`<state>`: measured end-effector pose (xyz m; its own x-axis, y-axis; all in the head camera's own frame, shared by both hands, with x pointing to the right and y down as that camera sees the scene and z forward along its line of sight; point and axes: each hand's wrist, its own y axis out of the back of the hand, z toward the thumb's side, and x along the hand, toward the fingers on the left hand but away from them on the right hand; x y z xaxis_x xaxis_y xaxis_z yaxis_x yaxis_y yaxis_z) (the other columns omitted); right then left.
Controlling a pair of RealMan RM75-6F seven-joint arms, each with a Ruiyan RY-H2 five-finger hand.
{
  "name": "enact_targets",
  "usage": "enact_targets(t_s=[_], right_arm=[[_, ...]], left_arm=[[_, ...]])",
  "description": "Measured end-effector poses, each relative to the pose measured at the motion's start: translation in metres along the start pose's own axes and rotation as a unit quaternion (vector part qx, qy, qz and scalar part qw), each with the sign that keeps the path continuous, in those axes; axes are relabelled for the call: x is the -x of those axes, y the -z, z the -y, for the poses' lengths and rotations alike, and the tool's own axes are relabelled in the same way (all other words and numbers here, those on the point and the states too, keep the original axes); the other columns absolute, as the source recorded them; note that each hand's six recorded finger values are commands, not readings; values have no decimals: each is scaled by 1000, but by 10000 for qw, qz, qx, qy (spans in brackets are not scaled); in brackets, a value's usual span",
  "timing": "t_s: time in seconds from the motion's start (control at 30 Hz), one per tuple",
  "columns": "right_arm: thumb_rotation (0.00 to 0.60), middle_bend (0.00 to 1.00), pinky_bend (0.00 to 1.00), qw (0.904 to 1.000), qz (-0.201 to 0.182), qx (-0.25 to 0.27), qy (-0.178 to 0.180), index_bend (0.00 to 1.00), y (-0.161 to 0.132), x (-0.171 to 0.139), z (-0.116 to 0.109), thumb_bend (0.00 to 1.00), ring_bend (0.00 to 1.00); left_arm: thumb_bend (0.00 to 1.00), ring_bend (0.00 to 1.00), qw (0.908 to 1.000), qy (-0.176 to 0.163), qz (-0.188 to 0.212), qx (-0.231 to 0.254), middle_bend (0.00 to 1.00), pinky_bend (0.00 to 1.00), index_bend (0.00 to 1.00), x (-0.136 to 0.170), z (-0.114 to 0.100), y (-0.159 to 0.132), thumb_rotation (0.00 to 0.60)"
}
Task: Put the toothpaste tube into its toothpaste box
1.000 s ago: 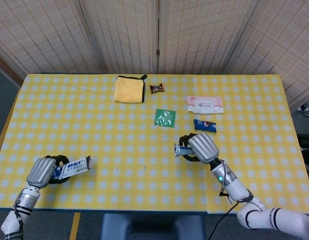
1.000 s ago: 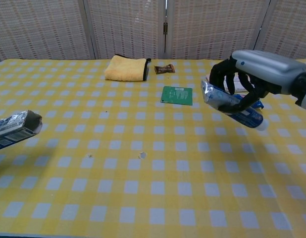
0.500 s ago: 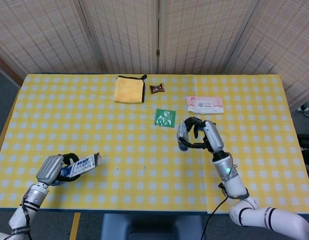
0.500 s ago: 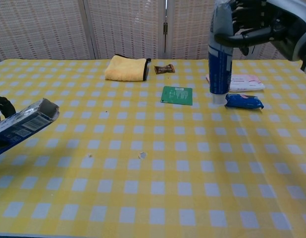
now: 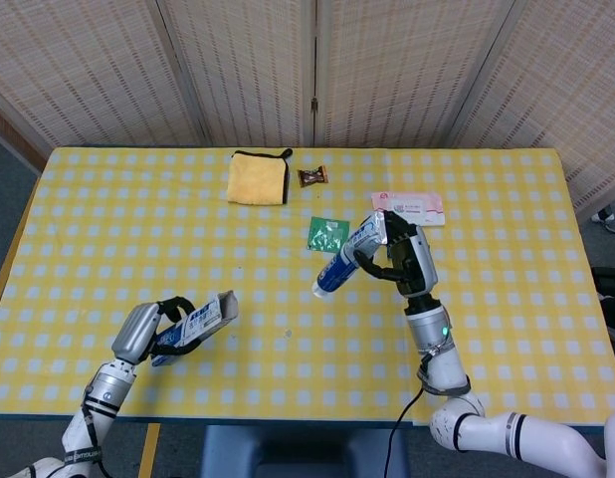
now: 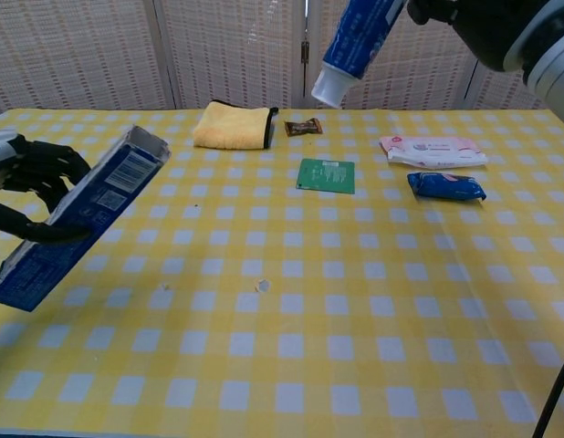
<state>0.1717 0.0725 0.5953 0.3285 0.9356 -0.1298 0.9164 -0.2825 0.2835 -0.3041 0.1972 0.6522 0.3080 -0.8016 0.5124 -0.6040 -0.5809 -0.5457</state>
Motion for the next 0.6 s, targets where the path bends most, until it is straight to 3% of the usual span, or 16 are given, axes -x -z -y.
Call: enact_targets(t_s=[0.17,0.6], right_arm=[[600,602,729,9993,107,362,-41,729,-2,2,2,293,548],[600,601,728,9954,411,843,-178,728,-3,5,7,293,547]], left_arm=[[333,623,9985,35,269,472,649,556,626,-6,17,-23,600],[333,625,9912,378,826,965,652,561,624,-25,59,-62,600]])
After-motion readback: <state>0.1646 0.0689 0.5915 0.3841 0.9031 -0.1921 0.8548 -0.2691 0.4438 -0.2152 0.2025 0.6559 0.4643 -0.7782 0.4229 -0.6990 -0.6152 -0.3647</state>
